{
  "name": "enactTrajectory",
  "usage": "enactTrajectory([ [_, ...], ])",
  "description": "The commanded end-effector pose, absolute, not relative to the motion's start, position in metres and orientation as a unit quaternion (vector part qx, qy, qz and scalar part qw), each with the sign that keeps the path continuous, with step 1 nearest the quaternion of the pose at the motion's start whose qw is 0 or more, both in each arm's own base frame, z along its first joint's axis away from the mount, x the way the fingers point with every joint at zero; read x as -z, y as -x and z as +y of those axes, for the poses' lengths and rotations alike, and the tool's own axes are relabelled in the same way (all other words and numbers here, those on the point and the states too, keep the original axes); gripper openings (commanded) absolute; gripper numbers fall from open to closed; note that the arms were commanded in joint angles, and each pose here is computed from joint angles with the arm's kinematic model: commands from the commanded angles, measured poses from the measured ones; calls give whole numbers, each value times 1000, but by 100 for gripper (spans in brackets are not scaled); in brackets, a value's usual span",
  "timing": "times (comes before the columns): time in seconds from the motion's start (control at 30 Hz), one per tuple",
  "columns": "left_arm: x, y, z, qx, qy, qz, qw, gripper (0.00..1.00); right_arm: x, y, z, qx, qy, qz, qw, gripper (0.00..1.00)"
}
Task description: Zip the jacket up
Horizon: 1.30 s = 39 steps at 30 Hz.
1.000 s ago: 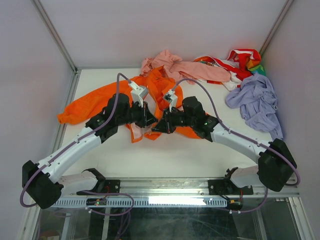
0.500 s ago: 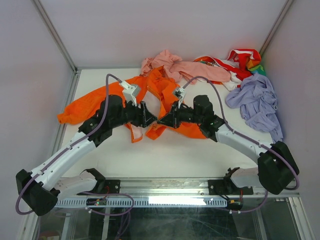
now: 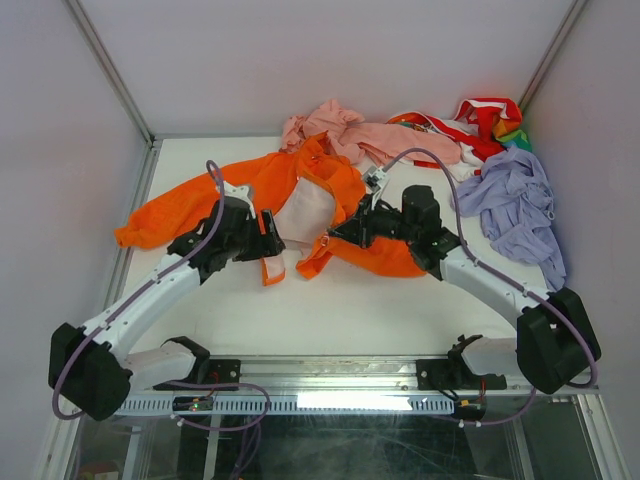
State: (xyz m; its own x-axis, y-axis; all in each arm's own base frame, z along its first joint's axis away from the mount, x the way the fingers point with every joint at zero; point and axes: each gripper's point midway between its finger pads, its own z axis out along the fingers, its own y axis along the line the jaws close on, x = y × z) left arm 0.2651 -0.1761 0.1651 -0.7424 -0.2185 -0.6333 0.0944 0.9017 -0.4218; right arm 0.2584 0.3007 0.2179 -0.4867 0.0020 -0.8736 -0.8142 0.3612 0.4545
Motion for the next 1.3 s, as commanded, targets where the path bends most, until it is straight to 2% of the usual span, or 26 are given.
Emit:
enactTrajectory([
  [0.0, -127, -272, -162, 161, 79, 928, 325, 69, -236, -264, 294, -476, 295, 689, 461, 0],
  [0.1, -101, -273, -158, 137, 90, 937, 307, 66, -234, -270, 289, -462, 285, 696, 469, 0],
  [0.13, -95, -274, -157, 131, 90, 940, 303, 62, -234, -273, 287, -458, 281, 699, 471, 0],
  [0.23, -99, -283, -149, 101, 86, 940, 315, 40, -236, -286, 276, -444, 263, 707, 482, 0],
  [0.3, -113, -294, -136, 69, 89, 936, 334, 21, -240, -297, 267, -431, 254, 714, 489, 0],
  [0.33, -121, -300, -129, 57, 91, 933, 343, 17, -244, -305, 260, -422, 253, 714, 498, 0],
  [0.4, -134, -308, -121, 49, 99, 930, 352, 19, -251, -311, 254, -412, 256, 713, 506, 0],
  [0.43, -136, -309, -121, 54, 99, 929, 351, 16, -255, -314, 253, -407, 261, 712, 510, 0],
  [0.47, -138, -309, -124, 63, 96, 929, 351, 1, -258, -315, 252, -403, 266, 710, 512, 0],
  [0.57, -144, -313, -130, 83, 86, 926, 357, 0, -267, -321, 246, -390, 271, 707, 524, 0],
  [0.67, -179, -332, -105, 29, 87, 913, 398, 0, -281, -340, 229, -353, 260, 713, 546, 0],
  [0.73, -234, -356, -68, -43, 104, 886, 450, 0, -291, -358, 213, -310, 250, 725, 563, 0],
  [0.87, -342, -379, 10, -198, 141, 828, 505, 0, -336, -403, 170, -202, 204, 741, 607, 0],
  [0.93, -395, -385, 31, -263, 157, 795, 523, 0, -362, -419, 152, -151, 183, 741, 628, 0],
  [1.0, -429, -388, 36, -280, 168, 776, 539, 0, -385, -422, 146, -132, 180, 732, 644, 0],
  [1.1, -428, -392, 4, -246, 142, 786, 549, 0, -394, -413, 158, -160, 199, 718, 647, 0],
  [1.17, -397, -391, -32, -225, 104, 812, 529, 0, -378, -401, 175, -193, 229, 721, 625, 0],
  [1.27, -329, -384, -90, -142, 53, 866, 476, 0, -334, -378, 198, -228, 261, 738, 579, 0],
])
